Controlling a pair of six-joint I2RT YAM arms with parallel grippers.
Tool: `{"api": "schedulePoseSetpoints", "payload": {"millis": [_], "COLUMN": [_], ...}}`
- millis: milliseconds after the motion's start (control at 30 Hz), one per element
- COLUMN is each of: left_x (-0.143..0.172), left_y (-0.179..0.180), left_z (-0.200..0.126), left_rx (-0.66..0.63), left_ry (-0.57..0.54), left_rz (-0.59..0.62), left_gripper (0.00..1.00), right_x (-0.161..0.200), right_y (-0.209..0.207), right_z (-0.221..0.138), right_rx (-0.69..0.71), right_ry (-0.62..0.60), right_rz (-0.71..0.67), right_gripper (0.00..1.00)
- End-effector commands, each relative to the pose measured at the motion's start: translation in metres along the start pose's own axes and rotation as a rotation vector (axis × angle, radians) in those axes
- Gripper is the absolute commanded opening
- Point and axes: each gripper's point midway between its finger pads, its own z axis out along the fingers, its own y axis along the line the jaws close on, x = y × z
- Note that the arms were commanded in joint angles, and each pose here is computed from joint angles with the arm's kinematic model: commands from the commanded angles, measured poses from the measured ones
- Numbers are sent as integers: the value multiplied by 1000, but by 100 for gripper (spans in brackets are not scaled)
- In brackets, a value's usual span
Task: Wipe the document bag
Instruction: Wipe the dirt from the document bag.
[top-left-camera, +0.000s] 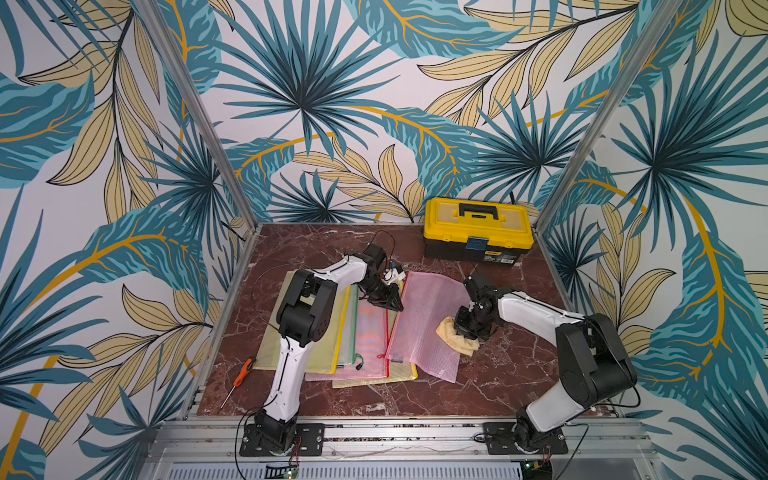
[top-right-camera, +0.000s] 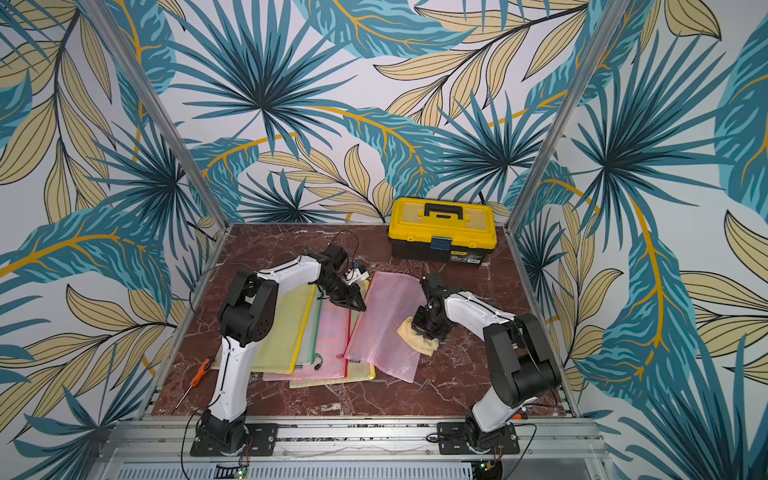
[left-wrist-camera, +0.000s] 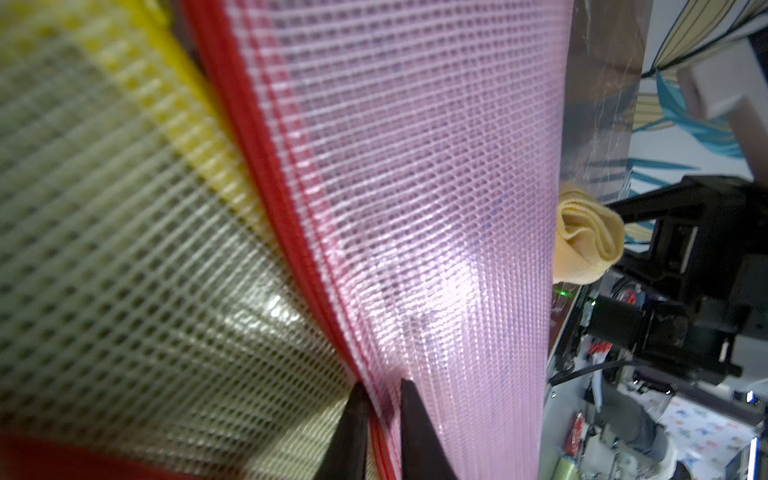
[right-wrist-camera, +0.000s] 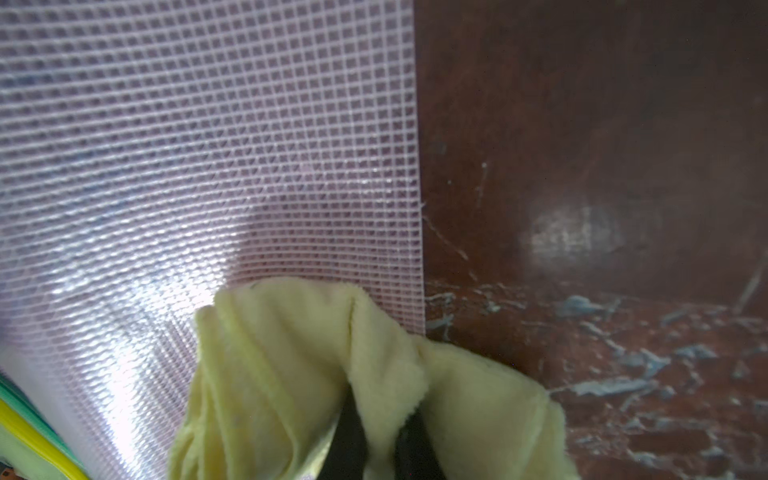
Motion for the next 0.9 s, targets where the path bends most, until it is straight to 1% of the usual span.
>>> {"api": "schedulePoseSetpoints", "payload": {"millis": [0, 33, 133, 200, 300, 400, 533, 600, 700, 867], "left_x": [-5, -5, 0, 5, 9, 11, 19, 23, 28, 35], "left_y": [-17, -18, -19, -18, -16, -24, -34, -39, -45, -47], "left_z": [-21, -21, -18, -15, -9, 1, 18, 24, 34, 38], "left_rx": [-27, -32, -88, -125, -173, -203, -274, -297, -297, -296], "left_ry": [-48, -49, -44, -42, -61, -80, -83, -90, -83, -76], "left_rz": [22, 22, 9, -16, -84, -145, -202, -206, -202, -200], "left_gripper": [4, 0, 0, 0, 0, 0, 0, 0, 0, 0], "right_x": [9, 8, 4, -2, -10, -14, -21, -26, -37, -57], "right_y": [-18, -19, -17, -12, 7, 30, 58, 71, 86, 103], "right_z": [-8, -12, -33, -51, -69, -61, -29, -17, -6, 9], "right_rx": [81, 83, 91, 81, 16, -5, -26, -47, -29, -12], "right_ry": [9, -2, -33, -80, -128, -116, -75, -61, -62, -70], "right_rz": [-26, -30, -37, -46, -57, -85, -102, -105, -138, -153], "right_gripper": [0, 0, 0, 0, 0, 0, 0, 0, 0, 0]}}
